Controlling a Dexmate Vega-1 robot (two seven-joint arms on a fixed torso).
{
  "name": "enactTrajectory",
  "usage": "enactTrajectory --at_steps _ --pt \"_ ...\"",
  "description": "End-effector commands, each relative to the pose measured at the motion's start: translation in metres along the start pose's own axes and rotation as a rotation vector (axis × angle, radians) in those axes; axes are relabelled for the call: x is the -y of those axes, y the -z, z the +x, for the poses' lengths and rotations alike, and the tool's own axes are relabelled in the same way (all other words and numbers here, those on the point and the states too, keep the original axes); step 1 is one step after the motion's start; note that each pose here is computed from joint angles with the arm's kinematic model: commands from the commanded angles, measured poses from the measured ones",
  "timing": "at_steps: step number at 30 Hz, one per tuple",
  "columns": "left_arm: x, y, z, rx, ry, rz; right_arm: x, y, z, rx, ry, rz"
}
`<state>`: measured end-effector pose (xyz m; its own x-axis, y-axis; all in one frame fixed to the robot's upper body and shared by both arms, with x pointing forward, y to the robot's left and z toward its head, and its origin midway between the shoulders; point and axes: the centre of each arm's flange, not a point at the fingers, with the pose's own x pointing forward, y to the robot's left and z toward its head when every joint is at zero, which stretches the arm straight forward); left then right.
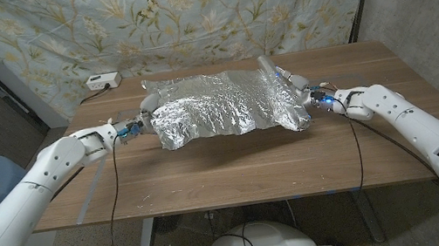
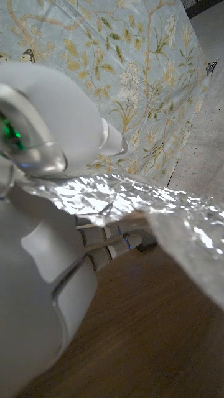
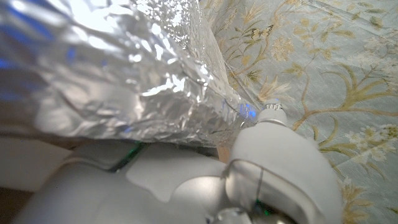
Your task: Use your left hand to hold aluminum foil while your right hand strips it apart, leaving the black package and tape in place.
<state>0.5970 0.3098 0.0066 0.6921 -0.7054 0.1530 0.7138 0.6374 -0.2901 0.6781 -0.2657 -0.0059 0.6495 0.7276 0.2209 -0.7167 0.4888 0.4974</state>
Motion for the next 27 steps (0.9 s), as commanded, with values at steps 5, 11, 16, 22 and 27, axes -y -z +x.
enactTrajectory --at_steps 5,11,16,22,27 --pt "-0.008 0.002 -0.035 -0.004 -0.065 -0.010 -0.003 -0.011 0.022 -0.034 -0.009 -0.022" --pt "-0.012 -0.001 -0.041 0.001 -0.072 -0.013 -0.002 -0.013 0.025 -0.036 -0.004 -0.024" --pt "-0.012 -0.003 -0.043 0.001 -0.070 -0.010 -0.002 -0.014 0.027 -0.036 -0.004 -0.024" --pt "-0.014 -0.005 -0.045 -0.002 -0.065 -0.008 -0.001 -0.014 0.028 -0.033 0.004 -0.023" --pt "-0.017 -0.005 -0.047 -0.002 -0.061 -0.009 -0.001 -0.014 0.030 -0.029 0.004 -0.023"
